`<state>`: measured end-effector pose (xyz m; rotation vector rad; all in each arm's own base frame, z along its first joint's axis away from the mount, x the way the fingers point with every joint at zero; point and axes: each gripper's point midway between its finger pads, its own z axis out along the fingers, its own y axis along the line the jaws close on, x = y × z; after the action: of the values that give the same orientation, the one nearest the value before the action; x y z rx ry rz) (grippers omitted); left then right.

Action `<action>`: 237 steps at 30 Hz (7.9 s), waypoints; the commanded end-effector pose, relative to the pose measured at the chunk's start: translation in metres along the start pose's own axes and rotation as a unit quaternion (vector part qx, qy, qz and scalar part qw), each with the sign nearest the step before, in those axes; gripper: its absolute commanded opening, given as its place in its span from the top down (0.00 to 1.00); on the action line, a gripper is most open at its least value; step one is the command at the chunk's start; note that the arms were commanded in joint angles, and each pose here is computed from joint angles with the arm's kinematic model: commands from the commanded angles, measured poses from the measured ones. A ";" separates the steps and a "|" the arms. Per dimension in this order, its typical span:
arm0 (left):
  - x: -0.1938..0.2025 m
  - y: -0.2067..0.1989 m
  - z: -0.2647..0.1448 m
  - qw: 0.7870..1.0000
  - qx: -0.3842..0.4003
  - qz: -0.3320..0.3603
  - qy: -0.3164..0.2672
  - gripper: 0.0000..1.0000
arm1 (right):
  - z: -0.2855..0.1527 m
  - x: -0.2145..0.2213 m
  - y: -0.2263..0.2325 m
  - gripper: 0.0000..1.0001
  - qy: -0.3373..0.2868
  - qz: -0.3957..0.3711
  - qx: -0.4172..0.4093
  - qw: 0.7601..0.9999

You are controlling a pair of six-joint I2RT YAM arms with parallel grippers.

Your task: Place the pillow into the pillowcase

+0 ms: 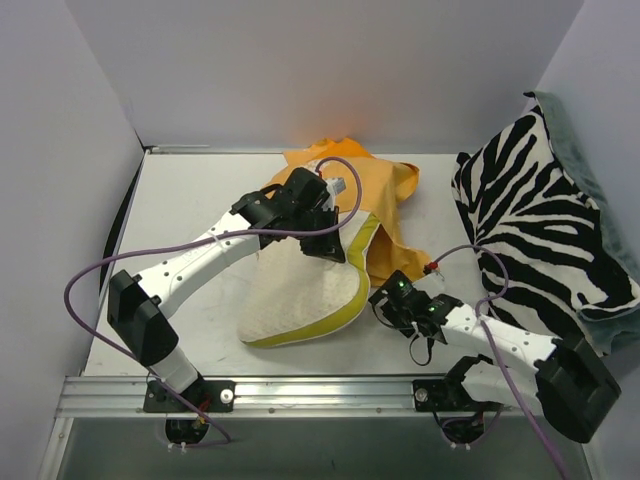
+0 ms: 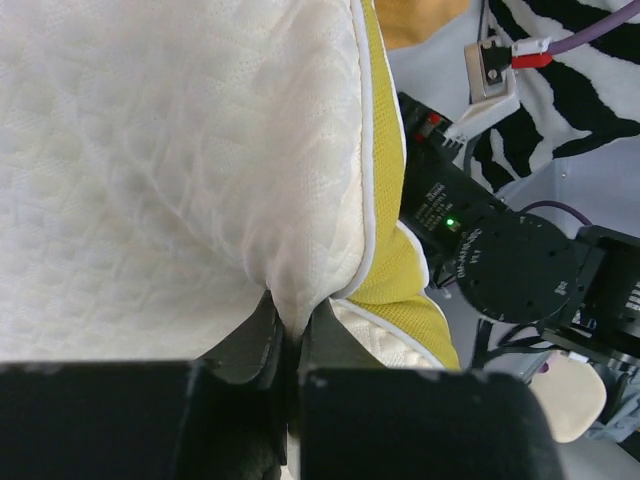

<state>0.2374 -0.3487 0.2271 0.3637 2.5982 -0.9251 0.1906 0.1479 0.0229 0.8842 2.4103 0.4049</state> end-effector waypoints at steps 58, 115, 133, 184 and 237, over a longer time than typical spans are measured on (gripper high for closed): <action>0.270 0.094 0.029 0.964 0.040 0.092 0.247 1.00 | -0.068 -0.147 0.140 0.39 -0.130 -0.268 -0.007 0.955; 0.171 0.267 -0.018 0.857 -0.183 -0.465 -0.129 0.54 | 0.042 -0.005 0.245 0.83 0.094 -0.605 0.010 0.791; 0.136 0.278 0.008 0.859 -0.123 -0.480 -0.124 0.97 | -0.118 0.162 0.303 1.00 0.405 -0.466 -0.356 0.702; 0.150 0.302 -0.021 0.849 -0.155 -0.489 -0.129 1.00 | 0.119 -0.222 0.247 0.43 -0.037 -0.336 0.021 0.941; 0.172 0.305 -0.016 0.847 -0.157 -0.494 -0.117 1.00 | 0.063 -0.256 0.179 0.45 -0.015 -0.346 0.134 0.928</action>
<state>0.2181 -0.1151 0.0397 -1.0754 2.4505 -0.9605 0.4998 0.0769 0.1515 0.1970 2.5301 -0.2781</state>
